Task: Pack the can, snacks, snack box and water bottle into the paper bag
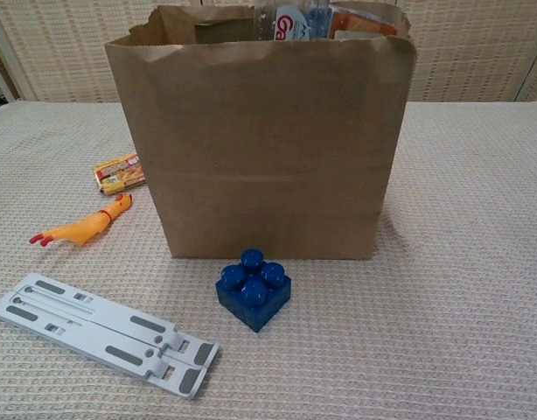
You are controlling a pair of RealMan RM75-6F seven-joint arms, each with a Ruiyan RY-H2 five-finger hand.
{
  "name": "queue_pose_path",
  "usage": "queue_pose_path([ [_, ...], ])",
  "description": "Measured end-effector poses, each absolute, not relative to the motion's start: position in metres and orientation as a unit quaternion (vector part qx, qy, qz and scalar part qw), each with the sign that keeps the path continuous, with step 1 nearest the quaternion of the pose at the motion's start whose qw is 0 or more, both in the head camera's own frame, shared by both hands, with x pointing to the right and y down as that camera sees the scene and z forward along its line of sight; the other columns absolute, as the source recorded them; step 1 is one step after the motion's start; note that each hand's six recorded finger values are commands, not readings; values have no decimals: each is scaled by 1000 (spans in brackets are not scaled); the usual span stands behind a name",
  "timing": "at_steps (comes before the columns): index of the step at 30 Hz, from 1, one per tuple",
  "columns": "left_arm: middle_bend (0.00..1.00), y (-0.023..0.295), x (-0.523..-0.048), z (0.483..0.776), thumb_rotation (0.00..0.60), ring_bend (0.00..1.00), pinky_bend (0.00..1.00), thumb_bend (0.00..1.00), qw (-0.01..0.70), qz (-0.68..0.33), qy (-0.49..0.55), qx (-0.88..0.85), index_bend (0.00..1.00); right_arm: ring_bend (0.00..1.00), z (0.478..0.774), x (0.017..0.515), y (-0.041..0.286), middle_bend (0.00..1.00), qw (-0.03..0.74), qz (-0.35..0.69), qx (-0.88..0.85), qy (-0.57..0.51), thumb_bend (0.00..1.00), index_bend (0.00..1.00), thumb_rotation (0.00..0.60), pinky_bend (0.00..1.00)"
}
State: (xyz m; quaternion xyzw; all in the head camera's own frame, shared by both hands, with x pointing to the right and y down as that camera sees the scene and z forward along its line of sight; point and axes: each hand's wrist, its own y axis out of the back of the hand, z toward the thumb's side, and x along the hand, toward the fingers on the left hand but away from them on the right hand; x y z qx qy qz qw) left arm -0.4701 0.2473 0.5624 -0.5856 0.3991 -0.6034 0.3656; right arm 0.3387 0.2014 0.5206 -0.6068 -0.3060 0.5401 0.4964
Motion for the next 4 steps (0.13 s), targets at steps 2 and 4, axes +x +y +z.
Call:
queue_pose_path([
  [2,0,248,-470,562,600,0,0,382,367,-604,399,-584,48,0,528,356,218,0,477,544,-615,-313,0,0,600,102],
  [4,0,248,-470,562,600,0,0,382,367,-603,400,-584,46,0,536,370,230,0,469,548,-616,-317,0,0,600,92],
])
